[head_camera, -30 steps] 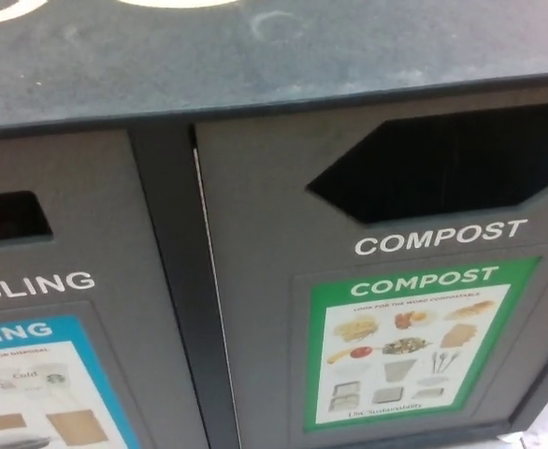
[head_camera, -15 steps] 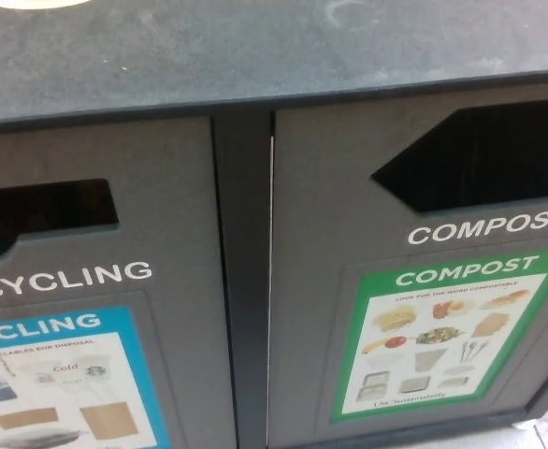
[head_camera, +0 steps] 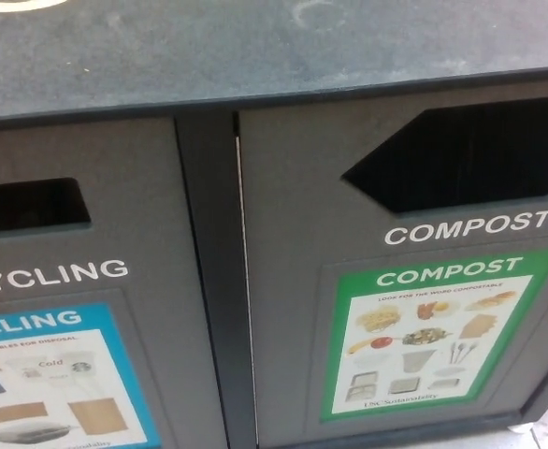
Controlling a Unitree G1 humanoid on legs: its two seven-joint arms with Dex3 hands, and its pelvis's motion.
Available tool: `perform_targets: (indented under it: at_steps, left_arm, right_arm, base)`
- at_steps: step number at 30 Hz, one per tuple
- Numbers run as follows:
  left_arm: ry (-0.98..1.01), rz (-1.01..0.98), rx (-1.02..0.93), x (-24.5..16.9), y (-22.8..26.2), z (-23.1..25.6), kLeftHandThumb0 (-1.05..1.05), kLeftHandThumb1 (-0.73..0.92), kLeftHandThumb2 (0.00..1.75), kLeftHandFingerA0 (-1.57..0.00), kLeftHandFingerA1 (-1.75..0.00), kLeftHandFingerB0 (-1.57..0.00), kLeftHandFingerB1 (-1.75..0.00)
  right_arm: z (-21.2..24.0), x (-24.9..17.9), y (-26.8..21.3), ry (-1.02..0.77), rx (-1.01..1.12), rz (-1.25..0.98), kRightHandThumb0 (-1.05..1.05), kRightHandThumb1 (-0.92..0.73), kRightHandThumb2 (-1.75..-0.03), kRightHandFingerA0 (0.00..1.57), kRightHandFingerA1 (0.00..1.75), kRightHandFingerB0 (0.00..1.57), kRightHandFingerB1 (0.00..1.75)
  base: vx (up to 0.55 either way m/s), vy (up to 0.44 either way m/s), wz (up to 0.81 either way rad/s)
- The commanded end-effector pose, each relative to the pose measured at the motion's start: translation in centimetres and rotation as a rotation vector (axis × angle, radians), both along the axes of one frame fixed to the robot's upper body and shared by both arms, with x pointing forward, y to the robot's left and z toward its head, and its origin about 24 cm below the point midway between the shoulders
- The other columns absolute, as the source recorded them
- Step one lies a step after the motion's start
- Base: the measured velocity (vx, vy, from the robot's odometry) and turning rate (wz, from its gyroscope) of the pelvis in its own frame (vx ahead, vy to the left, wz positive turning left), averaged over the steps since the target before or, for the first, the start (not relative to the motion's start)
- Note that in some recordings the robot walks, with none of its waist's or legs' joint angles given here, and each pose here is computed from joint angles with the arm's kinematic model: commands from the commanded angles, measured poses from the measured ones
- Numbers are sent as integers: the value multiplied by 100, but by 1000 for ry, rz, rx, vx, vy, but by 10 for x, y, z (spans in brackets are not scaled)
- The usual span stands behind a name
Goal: Pick up a piece of paper from the table and walk towards the trash can and throw it into compost
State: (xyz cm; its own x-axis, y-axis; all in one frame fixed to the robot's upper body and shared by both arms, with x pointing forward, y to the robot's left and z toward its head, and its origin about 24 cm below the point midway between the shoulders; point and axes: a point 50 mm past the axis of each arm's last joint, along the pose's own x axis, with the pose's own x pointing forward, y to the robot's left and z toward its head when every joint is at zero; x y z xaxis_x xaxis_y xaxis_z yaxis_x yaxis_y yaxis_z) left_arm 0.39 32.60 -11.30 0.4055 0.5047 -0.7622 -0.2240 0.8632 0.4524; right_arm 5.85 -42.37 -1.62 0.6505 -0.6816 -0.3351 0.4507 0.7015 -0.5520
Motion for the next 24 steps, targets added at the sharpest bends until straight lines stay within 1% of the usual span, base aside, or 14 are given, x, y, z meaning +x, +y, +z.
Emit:
perform_targets:
  at_steps: [1,2,3,4,7,9,13,14,17,18,19,20,23,24]
  left_arm:
    - [-1,20,21,-2,12,5,-5,76,72,-90,-82,-86,-73]
    - [-3,24,18,-3,12,5,-1,75,74,-87,-78,-87,-73]
    - [-6,30,13,-3,12,4,-1,75,74,-87,-78,-87,-73]
    - [-4,34,16,-3,12,5,-5,77,70,-89,-79,-87,-72]
    - [3,29,28,-4,14,6,-6,76,67,-90,-78,-88,-70]
    - [13,35,30,-5,16,6,-5,75,65,-92,-78,-89,-69]
    - [43,41,30,-8,17,4,-6,74,66,-92,-77,-90,-67]
    - [47,44,20,-11,17,4,-4,76,67,-90,-72,-87,-66]
    - [64,37,21,-12,16,3,-6,76,63,-90,-72,-86,-65]
    - [71,20,27,-11,16,3,-8,75,62,-93,-69,-88,-62]
    - [76,7,32,-11,16,3,-8,75,62,-93,-69,-88,-62]
    - [55,20,17,-11,15,4,-5,75,68,-94,-75,-89,-69]
    - [67,10,24,-12,15,4,-5,75,67,-96,-73,-89,-65]
    - [74,17,24,-12,15,4,-8,76,64,-93,-71,-90,-64]
  right_arm:
    - [0,-3,-13,5,11,-46,-9,-51,-118,116,109,110,94]
    - [-2,-5,-12,57,-15,-36,-12,-52,-110,115,107,109,97]
    - [-5,-7,-12,113,-48,-21,-12,-52,-110,115,107,109,97]
    - [-8,-10,-11,168,-67,8,-15,-56,-95,105,105,112,80]
    - [-13,-15,-10,249,-87,50,-15,-56,-94,106,103,111,78]
    - [-14,-15,-10,251,-87,49,-17,-59,-92,111,98,113,79]
    - [-13,-15,-12,249,-93,43,-16,-62,-91,112,96,111,80]
    - [-11,-15,-12,260,-106,67,-17,-64,-88,111,93,110,80]
    - [-13,-18,-12,300,-127,98,-16,-63,-87,109,96,110,81]
    - [-14,-18,-11,311,-133,105,-19,-64,-84,102,105,109,81]
    - [-14,-18,-11,320,-137,110,-19,-64,-84,102,105,109,81]
    - [-14,-18,-10,313,-133,122,-19,-63,-81,99,103,106,80]
    - [-14,-17,-9,309,-130,133,-17,-63,-83,100,103,107,80]
    - [-14,-17,-9,318,-134,135,-20,-62,-82,99,108,106,80]
  base:
    - [0,0,0]
    - [0,0,0]
    - [0,0,0]
    - [0,0,0]
    - [0,0,0]
    - [0,0,0]
    - [0,0,0]
    - [0,0,0]
    - [0,0,0]
    - [0,0,0]
    - [0,0,0]
    - [0,0,0]
    - [0,0,0]
    - [0,0,0]
